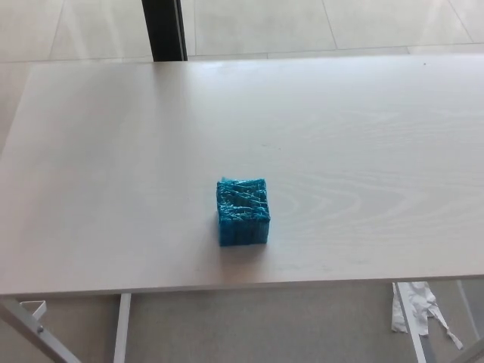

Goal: The robot uses its right hand to pick up a cube kept in the middle of the desk infront of it and hands it to a person

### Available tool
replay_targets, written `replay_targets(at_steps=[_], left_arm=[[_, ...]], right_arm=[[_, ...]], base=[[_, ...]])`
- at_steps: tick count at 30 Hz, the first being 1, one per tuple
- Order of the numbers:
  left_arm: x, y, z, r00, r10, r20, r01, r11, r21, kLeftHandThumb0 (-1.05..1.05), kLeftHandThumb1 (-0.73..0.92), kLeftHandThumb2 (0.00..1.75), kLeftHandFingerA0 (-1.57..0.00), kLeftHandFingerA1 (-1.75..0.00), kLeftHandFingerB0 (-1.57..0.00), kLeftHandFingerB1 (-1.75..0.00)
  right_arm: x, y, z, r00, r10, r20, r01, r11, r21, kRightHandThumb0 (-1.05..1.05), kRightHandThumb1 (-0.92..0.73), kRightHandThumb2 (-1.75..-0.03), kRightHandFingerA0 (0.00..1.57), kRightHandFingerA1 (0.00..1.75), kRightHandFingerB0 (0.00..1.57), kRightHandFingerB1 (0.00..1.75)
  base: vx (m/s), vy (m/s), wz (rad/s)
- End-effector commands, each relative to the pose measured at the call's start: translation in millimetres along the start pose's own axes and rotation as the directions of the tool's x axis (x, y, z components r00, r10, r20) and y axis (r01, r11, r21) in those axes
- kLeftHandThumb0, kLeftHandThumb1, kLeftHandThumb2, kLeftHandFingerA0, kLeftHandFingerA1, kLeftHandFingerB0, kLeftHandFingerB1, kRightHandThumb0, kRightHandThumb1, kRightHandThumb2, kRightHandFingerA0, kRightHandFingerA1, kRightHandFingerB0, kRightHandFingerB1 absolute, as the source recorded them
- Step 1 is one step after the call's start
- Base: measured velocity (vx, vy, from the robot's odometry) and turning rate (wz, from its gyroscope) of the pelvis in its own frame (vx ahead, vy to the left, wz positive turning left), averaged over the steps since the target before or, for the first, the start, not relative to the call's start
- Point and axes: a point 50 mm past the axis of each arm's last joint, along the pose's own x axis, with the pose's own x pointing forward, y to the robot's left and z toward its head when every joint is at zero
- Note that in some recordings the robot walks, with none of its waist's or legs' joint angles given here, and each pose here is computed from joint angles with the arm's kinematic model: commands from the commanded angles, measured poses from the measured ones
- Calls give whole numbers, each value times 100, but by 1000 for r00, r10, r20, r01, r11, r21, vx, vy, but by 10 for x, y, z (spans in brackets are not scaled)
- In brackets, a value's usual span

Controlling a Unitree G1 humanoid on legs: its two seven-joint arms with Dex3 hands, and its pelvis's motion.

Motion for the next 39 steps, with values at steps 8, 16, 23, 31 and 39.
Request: replay_targets(at_steps=[8,16,23,31,39], left_arm=[[-1,37,65,999,7,51,-3,996,-87,-63,70,61,-56,-58,-58,-46],[4,26,79,999,4,51,1,995,-102,-62,71,61,-54,-58,-54,-46],[10,16,121,998,-1,56,6,997,-80,-61,73,62,-53,-56,-52,-46],[13,-10,94,999,2,44,1,998,-65,-57,73,62,-54,-59,-55,-48],[18,-42,78,999,-11,31,12,998,-62,-59,74,62,-53,-53,-52,-45]], right_arm=[[-125,-572,116,941,-300,155,230,906,356,-57,-59,-59,86,124,43,39],[-512,-963,779,667,-609,429,261,730,631,-68,-62,-59,68,61,43,34],[-1271,-838,1659,335,-644,688,-11,727,686,-76,-48,-86,57,66,35,46],[-1995,-486,2200,34,-546,837,-186,819,542,-65,-56,-58,55,43,42,36],[-2617,181,2880,-182,-242,953,-254,948,192,-66,-47,-80,27,50,21,42]], base=[[0,0,0],[0,0,0],[0,0,0],[0,0,0],[0,0,0]])
